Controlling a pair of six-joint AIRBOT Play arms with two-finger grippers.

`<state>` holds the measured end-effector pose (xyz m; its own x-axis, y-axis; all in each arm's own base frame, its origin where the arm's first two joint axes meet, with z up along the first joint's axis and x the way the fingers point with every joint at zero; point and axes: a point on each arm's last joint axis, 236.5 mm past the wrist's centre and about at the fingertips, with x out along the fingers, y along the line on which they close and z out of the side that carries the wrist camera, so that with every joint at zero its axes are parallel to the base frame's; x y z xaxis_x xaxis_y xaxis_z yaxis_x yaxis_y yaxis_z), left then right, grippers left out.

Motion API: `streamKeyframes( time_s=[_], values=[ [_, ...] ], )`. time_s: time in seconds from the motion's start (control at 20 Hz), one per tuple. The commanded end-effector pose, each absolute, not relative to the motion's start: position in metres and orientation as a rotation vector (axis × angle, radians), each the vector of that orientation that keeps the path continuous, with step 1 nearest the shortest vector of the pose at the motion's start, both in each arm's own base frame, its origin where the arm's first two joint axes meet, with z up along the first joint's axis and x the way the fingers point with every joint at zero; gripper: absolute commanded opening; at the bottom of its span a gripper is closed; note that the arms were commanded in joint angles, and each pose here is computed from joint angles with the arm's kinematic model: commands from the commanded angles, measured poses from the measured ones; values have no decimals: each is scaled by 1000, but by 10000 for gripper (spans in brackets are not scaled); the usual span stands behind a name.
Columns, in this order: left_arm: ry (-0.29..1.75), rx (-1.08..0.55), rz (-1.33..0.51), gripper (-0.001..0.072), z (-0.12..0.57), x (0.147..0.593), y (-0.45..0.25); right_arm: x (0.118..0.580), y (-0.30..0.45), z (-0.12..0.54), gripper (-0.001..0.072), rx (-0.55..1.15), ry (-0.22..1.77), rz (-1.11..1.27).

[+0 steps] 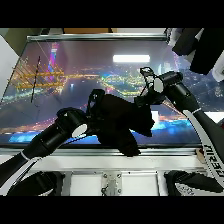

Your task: Fold the clothes and pants, and hang the long-sleeved shirts on hangers.

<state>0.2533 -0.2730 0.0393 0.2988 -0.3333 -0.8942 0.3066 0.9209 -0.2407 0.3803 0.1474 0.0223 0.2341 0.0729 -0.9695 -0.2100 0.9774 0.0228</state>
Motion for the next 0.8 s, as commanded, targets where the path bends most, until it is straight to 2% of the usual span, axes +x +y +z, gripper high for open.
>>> streamKeyframes(
  time_s=[0.0,0.15,0.3,0.55,0.75],
  values=[
    [1169,-6,-462,16,50,270,-291,393,139,32,654,-149,1261,174],
    [1167,8,-448,16,58,289,-290,379,137,81,653,-92,1175,169],
    [1155,-29,-418,16,67,307,-284,344,147,101,653,-36,1200,143],
    [1121,-26,-436,16,98,314,-284,308,181,54,652,-74,1295,52],
    [1122,30,-464,16,126,306,-277,320,187,36,653,-58,1271,-27]
  ],
)
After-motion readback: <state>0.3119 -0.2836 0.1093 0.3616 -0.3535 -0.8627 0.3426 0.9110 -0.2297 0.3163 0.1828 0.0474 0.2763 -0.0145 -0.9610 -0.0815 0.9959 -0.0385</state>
